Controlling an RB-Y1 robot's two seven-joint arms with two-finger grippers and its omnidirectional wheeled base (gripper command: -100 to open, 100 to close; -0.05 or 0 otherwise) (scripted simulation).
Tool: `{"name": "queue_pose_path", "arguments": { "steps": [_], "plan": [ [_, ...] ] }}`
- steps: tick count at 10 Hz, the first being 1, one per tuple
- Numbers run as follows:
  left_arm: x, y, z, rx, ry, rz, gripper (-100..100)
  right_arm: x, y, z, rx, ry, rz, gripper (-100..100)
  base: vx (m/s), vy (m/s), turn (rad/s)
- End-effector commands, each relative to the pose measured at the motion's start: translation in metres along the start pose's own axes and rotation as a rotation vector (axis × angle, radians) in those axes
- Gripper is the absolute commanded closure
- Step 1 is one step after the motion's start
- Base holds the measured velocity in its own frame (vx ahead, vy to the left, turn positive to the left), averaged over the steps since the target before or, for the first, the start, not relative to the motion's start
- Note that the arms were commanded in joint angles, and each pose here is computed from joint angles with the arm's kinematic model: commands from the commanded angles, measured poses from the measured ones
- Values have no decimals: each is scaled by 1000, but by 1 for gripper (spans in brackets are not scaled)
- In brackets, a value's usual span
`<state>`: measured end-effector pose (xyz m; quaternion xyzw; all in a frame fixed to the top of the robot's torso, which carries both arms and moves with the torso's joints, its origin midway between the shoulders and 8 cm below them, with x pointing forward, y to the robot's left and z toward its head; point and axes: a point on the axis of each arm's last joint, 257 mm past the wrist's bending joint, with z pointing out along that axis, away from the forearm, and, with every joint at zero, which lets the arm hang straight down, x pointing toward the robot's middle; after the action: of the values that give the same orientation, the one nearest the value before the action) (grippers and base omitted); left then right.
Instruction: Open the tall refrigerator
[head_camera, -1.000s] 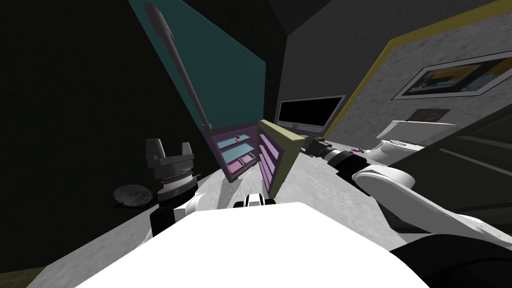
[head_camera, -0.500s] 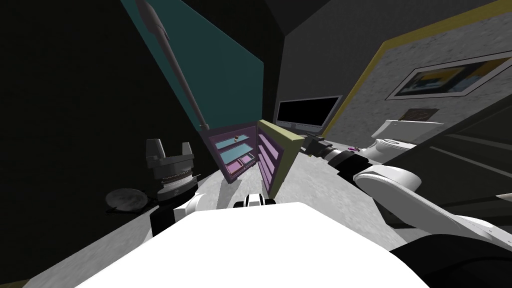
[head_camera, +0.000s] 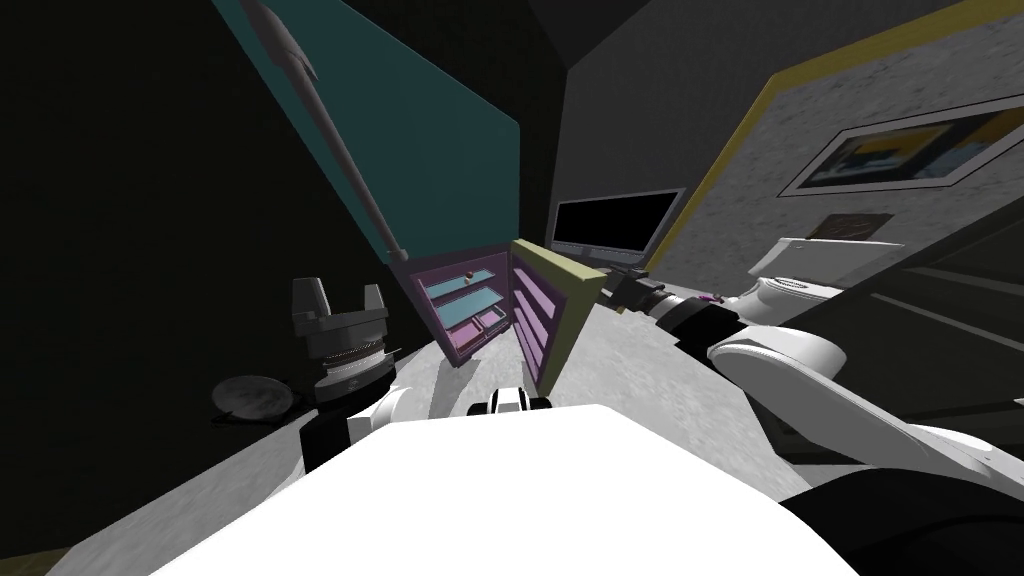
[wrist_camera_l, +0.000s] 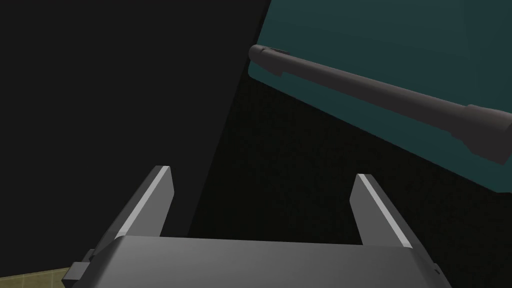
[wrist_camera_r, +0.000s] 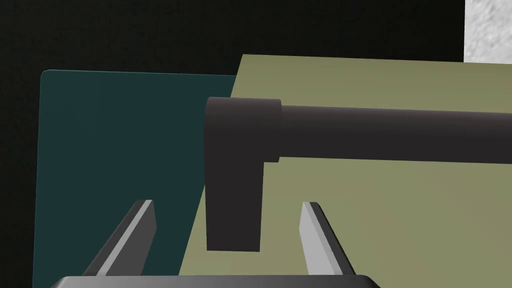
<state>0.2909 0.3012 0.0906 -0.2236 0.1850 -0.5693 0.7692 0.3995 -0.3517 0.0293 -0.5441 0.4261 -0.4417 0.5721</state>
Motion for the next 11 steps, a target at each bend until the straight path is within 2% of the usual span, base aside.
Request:
{"name": "queue_pose_path", "arguments": {
  "steps": [1, 6, 7, 8, 9, 11],
  "plan": [
    [0, 0, 0, 0, 0, 0, 0, -1, -15, 3, -3, -12, 3, -100, 11, 61, -59],
    [0, 0, 0, 0, 0, 0, 0, -8, -48, 8, -3, -40, 3, -100, 7, 25, -55],
    [0, 0, 0, 0, 0, 0, 0, -8, -48, 8, -3, -40, 3, -100, 12, -5, -14],
    [0, 0, 0, 0, 0, 0, 0, -6, -35, 8, -31, -34, 13, -100, 8, -10, -5],
    [0, 0, 0, 0, 0, 0, 0, -5, -34, 8, -34, -32, 14, 0, 4, -6, 0],
    [0, 0, 0, 0, 0, 0, 0, -4, -30, 7, -45, -30, 17, 0, 0, 0, 0]
  ]
}}
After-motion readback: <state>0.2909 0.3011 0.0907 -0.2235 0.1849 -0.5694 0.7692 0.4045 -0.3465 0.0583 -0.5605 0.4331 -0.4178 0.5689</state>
